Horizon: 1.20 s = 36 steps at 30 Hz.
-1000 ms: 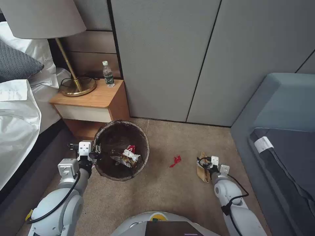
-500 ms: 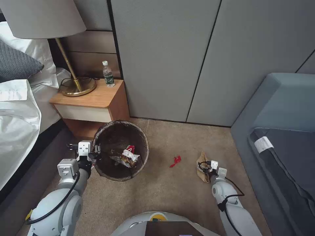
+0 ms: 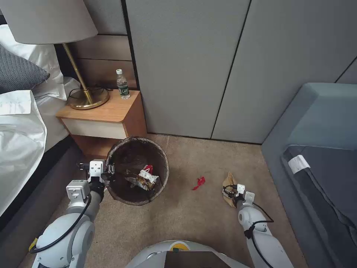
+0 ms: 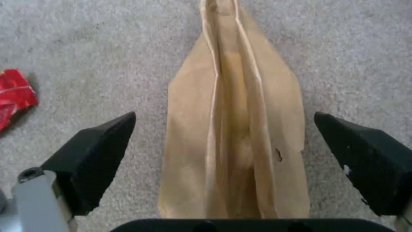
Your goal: Pick up the trash bin, then pick up the garbage from the floor and place it into the trash bin.
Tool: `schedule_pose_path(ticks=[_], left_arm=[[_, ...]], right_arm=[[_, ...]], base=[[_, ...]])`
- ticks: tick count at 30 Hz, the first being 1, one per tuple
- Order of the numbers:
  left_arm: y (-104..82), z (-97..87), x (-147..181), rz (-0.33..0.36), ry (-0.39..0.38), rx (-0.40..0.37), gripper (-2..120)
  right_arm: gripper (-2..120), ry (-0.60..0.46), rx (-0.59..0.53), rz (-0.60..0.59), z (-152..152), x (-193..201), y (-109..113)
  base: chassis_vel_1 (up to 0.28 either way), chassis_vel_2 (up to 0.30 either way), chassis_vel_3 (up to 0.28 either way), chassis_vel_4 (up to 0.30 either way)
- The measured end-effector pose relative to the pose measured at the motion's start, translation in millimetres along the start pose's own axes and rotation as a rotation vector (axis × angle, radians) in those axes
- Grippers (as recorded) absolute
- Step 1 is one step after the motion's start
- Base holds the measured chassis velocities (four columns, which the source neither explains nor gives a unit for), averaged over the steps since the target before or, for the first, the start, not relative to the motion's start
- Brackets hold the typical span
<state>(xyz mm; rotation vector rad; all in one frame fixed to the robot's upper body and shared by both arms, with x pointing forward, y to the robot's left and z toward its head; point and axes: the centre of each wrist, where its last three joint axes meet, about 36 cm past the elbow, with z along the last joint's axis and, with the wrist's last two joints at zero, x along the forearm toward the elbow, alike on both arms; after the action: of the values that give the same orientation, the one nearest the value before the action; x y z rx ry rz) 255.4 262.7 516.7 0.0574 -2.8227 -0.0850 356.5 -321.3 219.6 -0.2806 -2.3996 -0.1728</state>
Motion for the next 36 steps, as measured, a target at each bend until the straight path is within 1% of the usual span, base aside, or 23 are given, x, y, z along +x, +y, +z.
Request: schedule_pose_path(ticks=[1,4,5,9,10,13,14,17,18,21,22,23,25,27,36], left_arm=[[0.0,0.0,0,0.0,0.0,0.0,3],[0.3,0.2,-1,0.0,0.0,0.0,3],[0.3,0.2,-1,0.0,0.0,0.0,3],[0.3,0.7,-2,0.002,0.0,0.001,3],[0.3,0.7,-2,0.002,0.0,0.001,3],[0.4,0.7,-2,0.002,-0.001,0.0,3],[0.4,0.7,-2,0.002,-0.001,0.0,3],[0.4,0.9,-2,0.003,0.0,0.0,3],[0.4,0.9,-2,0.003,0.0,0.0,3],[0.2,1.0,-2,0.004,0.001,0.001,3],[0.1,1.0,-2,0.004,0.001,0.001,3],[0.1,1.0,-2,0.004,0.001,0.001,3],[-0.1,1.1,-2,0.005,0.001,0.001,3],[-0.5,1.0,-2,0.006,0.0,0.001,3],[-1.5,0.4,0,0.007,0.0,0.0,3]], right_arm=[[97,0.0,0.0,0.0,0,0,0],[81,0.009,-0.001,0.003,3,-2,0],[81,0.009,-0.001,0.003,3,-2,0],[64,0.019,-0.006,0.008,7,-4,0],[64,0.019,-0.006,0.008,7,-4,0],[50,0.031,-0.008,0.01,10,-6,-1],[50,0.031,-0.008,0.01,10,-6,-1],[35,0.038,-0.01,0.013,13,-7,-2],[35,0.038,-0.01,0.013,13,-7,-2],[21,0.038,-0.012,0.015,14,-8,-2],[18,0.038,-0.013,0.015,14,-8,-2],[18,0.038,-0.013,0.015,14,-8,-2],[7,0.038,-0.013,0.016,14,-8,-3],[0,0.038,-0.013,0.017,15,-8,-3],[0,0.03,-0.016,0.022,16,-9,-5]], base=[[0.0,0.0,0.0,0.0],[0.0,0.0,0.0,0.0],[0.0,0.0,0.0,0.0],[0.0,0.0,0.0,0.0],[0.0,0.0,0.0,0.0],[0.0,0.0,0.0,0.0],[0.0,0.0,0.0,0.0],[0.0,0.0,0.0,0.0],[0.0,0.0,0.0,0.0],[0.0,0.0,0.0,0.0],[0.0,0.0,0.0,0.0],[0.0,0.0,0.0,0.0],[0.0,0.0,0.0,0.0],[0.0,0.0,0.0,0.0],[0.0,0.0,0.0,0.0]])
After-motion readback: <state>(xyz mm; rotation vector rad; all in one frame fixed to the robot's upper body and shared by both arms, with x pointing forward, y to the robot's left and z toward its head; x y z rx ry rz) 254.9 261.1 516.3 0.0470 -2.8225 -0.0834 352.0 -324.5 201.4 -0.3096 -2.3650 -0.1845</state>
